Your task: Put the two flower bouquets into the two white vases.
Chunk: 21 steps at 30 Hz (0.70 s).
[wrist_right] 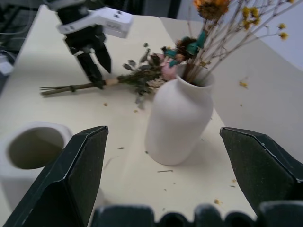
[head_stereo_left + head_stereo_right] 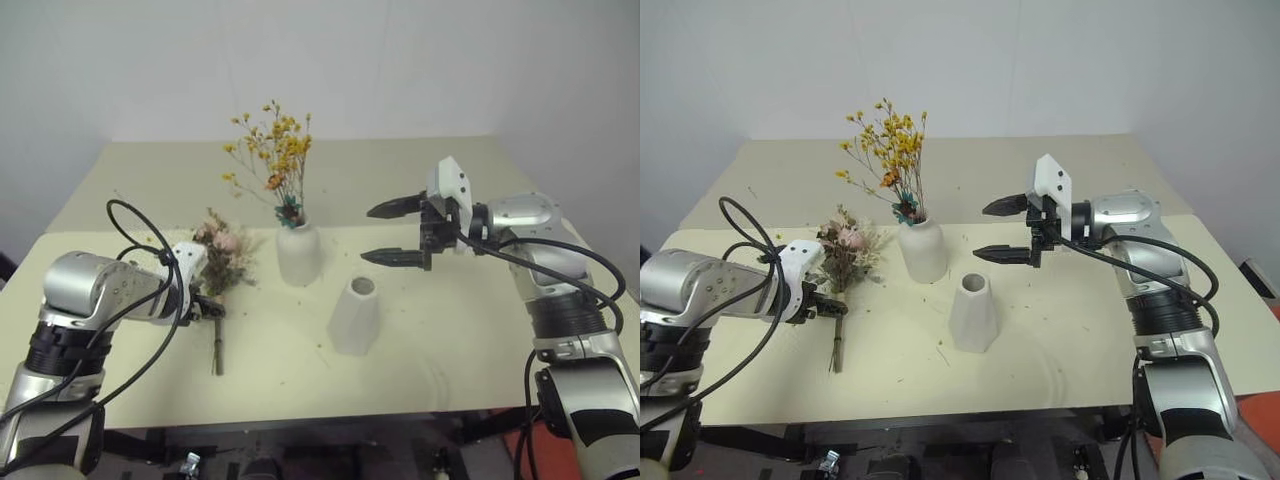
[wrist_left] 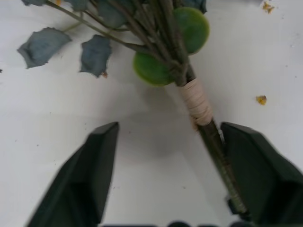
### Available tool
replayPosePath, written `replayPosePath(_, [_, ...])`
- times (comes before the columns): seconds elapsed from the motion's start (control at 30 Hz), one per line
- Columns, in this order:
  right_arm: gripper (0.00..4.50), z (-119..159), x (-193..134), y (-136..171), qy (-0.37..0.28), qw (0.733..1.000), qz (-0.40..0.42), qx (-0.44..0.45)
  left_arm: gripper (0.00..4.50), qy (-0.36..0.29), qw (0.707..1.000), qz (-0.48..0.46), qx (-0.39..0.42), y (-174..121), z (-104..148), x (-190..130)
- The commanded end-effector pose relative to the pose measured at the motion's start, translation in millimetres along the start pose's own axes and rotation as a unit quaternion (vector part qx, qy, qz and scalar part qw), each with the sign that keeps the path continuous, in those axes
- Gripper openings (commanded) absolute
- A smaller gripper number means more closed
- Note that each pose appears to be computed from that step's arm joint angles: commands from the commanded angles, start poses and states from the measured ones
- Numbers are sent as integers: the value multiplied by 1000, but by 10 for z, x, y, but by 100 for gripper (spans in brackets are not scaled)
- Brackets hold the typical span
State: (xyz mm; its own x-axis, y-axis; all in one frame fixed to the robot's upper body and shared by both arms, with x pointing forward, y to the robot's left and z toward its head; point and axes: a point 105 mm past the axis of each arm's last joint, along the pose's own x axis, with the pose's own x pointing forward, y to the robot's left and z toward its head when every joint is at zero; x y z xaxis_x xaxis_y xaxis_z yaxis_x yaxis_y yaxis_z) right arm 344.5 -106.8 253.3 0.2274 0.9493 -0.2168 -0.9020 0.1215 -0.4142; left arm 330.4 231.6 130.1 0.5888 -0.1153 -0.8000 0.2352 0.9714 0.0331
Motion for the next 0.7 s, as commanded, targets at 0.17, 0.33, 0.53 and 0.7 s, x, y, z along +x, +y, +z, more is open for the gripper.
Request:
replayPosePath(0.17, [450,163,-216,91,-20,999,31,-22,103,-18,999,32,-14,134,109,-16])
replayPosePath(0.33, [450,149,-250,115,-21,999,38,-19,10,-35,996,75,-36,393,133,-150])
replayPosePath(0.53, [450,98,-267,130,-19,999,39,-11,10,-135,980,140,-43,720,311,-578])
replayPosePath(0.7, [450,30,-313,92,-15,1000,25,3,10,-346,936,70,7,513,621,-1137])
